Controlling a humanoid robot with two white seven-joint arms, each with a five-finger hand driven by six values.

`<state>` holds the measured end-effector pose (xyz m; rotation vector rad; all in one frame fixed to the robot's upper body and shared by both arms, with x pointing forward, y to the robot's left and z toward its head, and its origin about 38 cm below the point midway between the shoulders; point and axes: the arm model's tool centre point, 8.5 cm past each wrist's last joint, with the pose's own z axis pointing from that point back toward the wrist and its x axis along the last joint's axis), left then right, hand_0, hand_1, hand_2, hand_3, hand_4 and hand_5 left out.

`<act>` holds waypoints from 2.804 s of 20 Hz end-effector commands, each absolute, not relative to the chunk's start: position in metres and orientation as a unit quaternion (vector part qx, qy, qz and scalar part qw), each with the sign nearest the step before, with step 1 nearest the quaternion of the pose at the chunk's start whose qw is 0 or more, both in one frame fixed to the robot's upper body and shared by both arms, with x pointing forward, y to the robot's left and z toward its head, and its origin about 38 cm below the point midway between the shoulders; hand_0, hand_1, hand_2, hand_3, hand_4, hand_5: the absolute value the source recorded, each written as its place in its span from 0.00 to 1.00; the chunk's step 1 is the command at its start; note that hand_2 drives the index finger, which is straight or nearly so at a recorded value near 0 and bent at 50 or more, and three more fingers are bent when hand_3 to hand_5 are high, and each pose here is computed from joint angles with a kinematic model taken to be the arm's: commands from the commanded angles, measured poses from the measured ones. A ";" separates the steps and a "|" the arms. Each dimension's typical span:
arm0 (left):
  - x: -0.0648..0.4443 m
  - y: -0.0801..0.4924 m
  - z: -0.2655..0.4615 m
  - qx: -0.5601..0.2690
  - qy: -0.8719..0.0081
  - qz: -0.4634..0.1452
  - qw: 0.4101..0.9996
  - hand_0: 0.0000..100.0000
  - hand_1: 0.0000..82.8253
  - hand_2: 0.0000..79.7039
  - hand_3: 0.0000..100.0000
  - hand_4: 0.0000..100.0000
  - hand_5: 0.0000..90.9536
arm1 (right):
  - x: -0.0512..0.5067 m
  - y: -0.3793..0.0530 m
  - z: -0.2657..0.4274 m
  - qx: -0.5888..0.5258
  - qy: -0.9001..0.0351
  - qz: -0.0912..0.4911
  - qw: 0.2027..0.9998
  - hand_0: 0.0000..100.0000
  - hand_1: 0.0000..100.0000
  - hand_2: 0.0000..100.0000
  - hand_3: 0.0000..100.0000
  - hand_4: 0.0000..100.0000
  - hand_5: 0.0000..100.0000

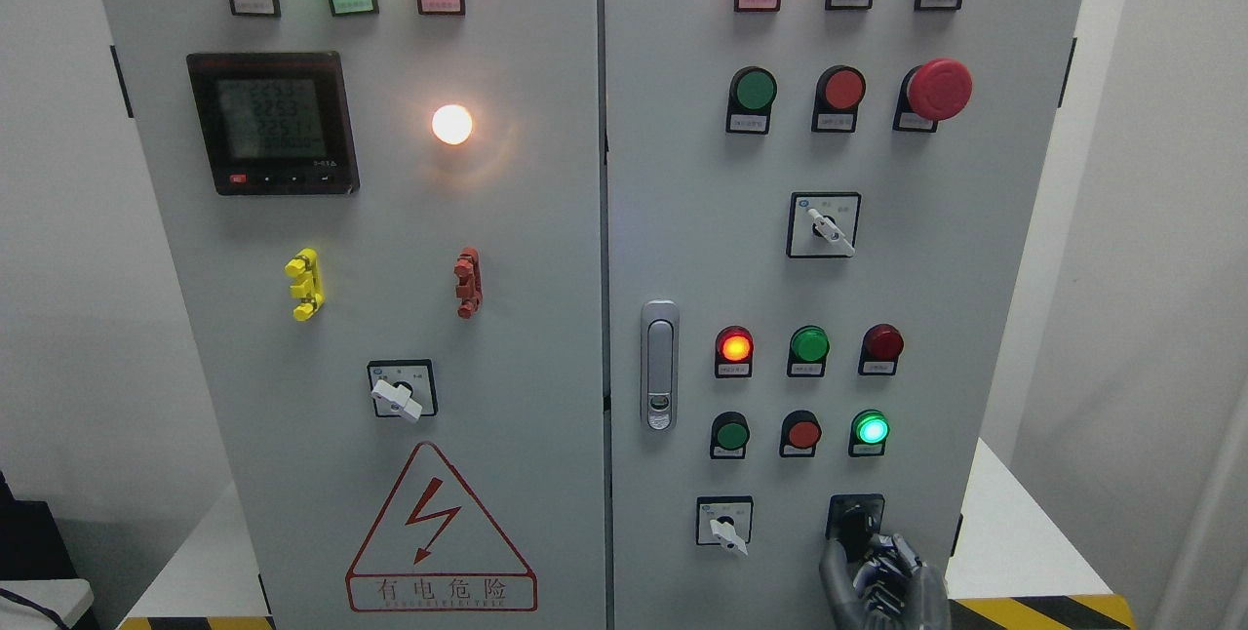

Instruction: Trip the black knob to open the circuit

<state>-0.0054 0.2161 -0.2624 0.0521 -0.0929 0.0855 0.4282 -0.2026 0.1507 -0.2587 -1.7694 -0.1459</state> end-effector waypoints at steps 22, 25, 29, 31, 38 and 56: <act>0.000 0.216 -0.262 0.025 -0.051 0.026 0.998 0.12 0.47 0.00 0.00 0.00 0.00 | 0.426 -0.219 0.156 -0.151 -0.784 -0.065 0.599 0.56 0.80 0.60 0.90 0.87 0.91; 0.000 0.215 -0.262 0.024 -0.051 0.026 0.998 0.12 0.47 0.00 0.00 0.00 0.00 | 0.426 -0.219 0.156 -0.151 -0.784 -0.066 0.599 0.56 0.80 0.59 0.89 0.87 0.91; 0.000 0.216 -0.262 0.025 -0.051 0.026 0.998 0.12 0.47 0.00 0.00 0.00 0.00 | 0.426 -0.218 0.156 -0.151 -0.784 -0.065 0.599 0.55 0.80 0.59 0.89 0.87 0.91; 0.000 0.216 -0.262 0.025 -0.051 0.026 0.998 0.12 0.47 0.00 0.00 0.00 0.00 | 0.426 -0.218 0.156 -0.149 -0.784 -0.065 0.599 0.55 0.80 0.59 0.88 0.87 0.90; 0.000 0.216 -0.262 0.025 -0.051 0.026 0.998 0.12 0.47 0.00 0.00 0.00 0.00 | 0.426 -0.218 0.156 -0.150 -0.785 -0.064 0.598 0.56 0.82 0.55 0.87 0.86 0.91; 0.000 0.216 -0.262 0.024 -0.051 0.026 0.998 0.12 0.47 0.00 0.00 0.00 0.00 | 0.421 -0.218 0.153 -0.145 -0.793 -0.060 0.589 0.29 0.80 0.44 0.83 0.85 0.90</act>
